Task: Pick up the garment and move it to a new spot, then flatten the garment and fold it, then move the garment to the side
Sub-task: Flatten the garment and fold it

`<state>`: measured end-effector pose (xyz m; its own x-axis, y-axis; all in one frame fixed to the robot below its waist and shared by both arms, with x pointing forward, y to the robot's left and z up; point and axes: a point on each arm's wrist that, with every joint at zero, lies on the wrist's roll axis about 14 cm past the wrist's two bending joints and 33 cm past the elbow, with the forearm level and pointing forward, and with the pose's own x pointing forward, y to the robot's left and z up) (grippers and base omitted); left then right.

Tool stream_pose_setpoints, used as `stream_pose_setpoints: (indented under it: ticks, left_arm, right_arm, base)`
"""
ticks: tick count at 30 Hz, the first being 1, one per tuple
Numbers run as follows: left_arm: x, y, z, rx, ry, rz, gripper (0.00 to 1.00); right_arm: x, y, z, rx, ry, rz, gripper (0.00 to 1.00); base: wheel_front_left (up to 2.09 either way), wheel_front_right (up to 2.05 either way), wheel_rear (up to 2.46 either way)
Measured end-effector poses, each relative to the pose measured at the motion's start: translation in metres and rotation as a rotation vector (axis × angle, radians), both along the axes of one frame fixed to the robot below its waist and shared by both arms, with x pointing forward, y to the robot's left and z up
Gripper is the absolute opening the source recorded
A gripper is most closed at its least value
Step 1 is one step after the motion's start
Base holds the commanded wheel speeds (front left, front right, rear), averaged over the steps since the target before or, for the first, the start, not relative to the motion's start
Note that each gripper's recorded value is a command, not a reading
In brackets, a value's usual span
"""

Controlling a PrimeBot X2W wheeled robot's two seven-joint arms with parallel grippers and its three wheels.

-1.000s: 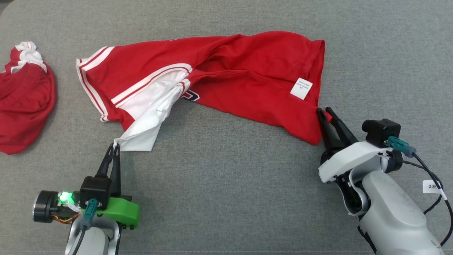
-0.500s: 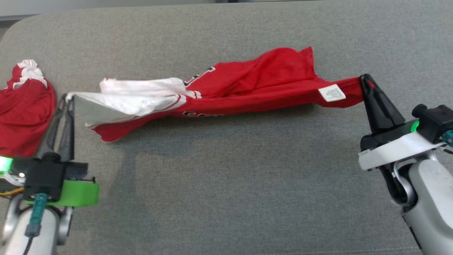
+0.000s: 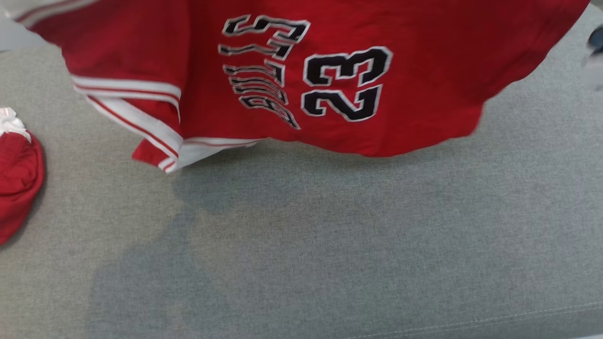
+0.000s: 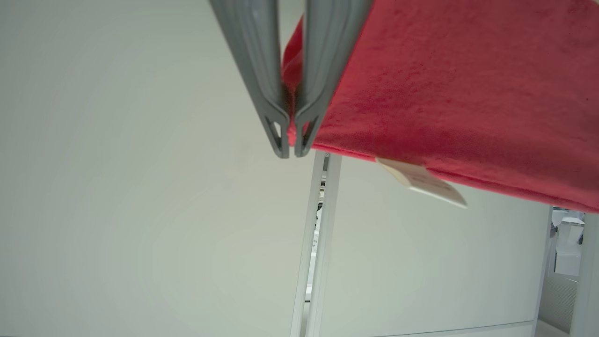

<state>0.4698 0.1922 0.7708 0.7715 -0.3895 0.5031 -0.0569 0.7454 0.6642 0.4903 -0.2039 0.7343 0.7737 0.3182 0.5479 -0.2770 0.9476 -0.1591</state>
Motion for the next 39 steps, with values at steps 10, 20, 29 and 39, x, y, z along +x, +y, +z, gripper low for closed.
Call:
stream_pose_setpoints:
  ticks: [10,20,29,39]
  left_arm:
    - [0.083,-0.049,0.025,0.154,0.016,-0.093,0.00]
    - [0.172,-0.072,0.078,0.172,-0.295,-0.060,0.00]
    - [0.199,-0.102,-0.004,0.092,-0.314,-0.187,0.00]
    - [0.164,-0.082,-0.221,0.012,0.187,-0.225,0.00]
  right_arm:
    - [0.090,-0.003,0.030,-0.118,0.029,-0.097,0.00]
    - [0.186,-0.013,0.042,-0.162,-0.122,-0.277,0.00]
    - [0.213,0.011,-0.056,-0.220,-0.114,-0.237,0.00]
    - [0.185,0.035,-0.222,-0.200,0.224,-0.062,0.00]
  base:
    - [0.00,0.00,0.00]
    - [0.00,0.00,0.00]
    - [0.00,0.00,0.00]
    - [0.00,0.00,0.00]
